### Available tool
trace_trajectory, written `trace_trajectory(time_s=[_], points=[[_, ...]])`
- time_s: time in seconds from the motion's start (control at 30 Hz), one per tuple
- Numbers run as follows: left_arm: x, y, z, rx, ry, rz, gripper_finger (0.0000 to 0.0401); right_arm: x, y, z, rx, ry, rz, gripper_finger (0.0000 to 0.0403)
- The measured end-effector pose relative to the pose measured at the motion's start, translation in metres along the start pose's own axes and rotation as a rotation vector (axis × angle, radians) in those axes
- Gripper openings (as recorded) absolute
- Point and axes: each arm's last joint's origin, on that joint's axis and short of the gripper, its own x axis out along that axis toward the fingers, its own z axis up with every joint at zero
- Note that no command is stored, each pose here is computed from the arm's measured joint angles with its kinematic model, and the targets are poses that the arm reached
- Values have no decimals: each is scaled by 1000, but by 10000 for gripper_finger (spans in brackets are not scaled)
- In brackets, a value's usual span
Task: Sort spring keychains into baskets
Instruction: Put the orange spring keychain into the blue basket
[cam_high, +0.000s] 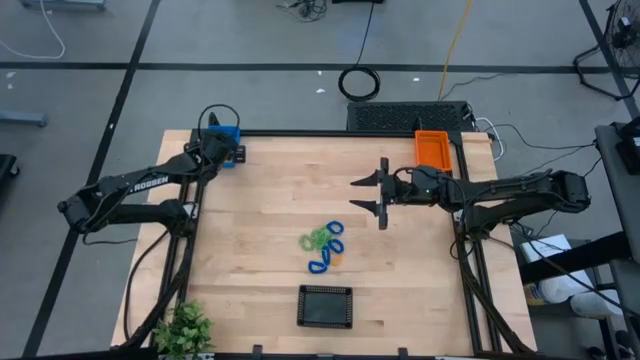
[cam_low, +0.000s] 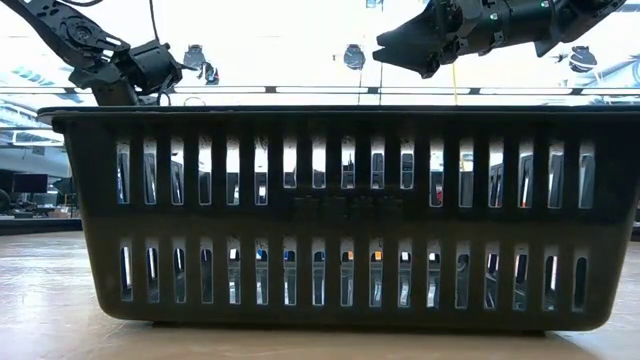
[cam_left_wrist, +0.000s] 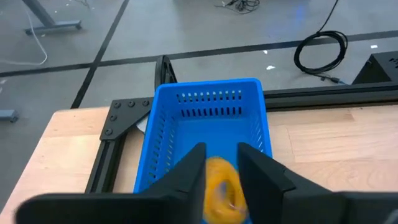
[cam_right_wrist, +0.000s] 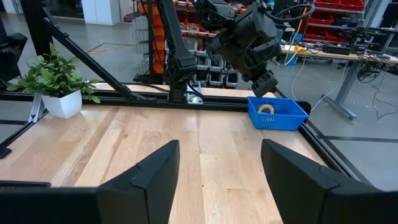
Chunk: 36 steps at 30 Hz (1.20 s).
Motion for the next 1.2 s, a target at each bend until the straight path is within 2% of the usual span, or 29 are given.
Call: trace_trajectory(time_s=[0.13,0.27,0.43,0.53,0.7,0.87,0.93,1.07,1.2], points=[[1,2,-1,3,16,13,152,0,0,0,0,0,0,212],[1,2,-1,30,34,-20,184,0,0,0,0,0,0,212],[1,0,-1,98,46,-54,204,0,0,0,0,0,0,212],[-1,-3,4,160,56,-122,206,0,0,0,0,0,0,212],[-12,-17,15,202,40,-334,196,0,0,0,-2,0,0,212],[-28,-37,24,222,-20,-638,178,0,2,0,-4,2,26,212],[-36,-45,26,239,-53,-766,172,1,7,-2,-7,10,62,212],[-52,-58,28,289,-137,-983,164,7,29,-10,-38,44,212,212],[-65,-66,27,332,-201,-1083,162,14,62,-23,-158,99,340,212]])
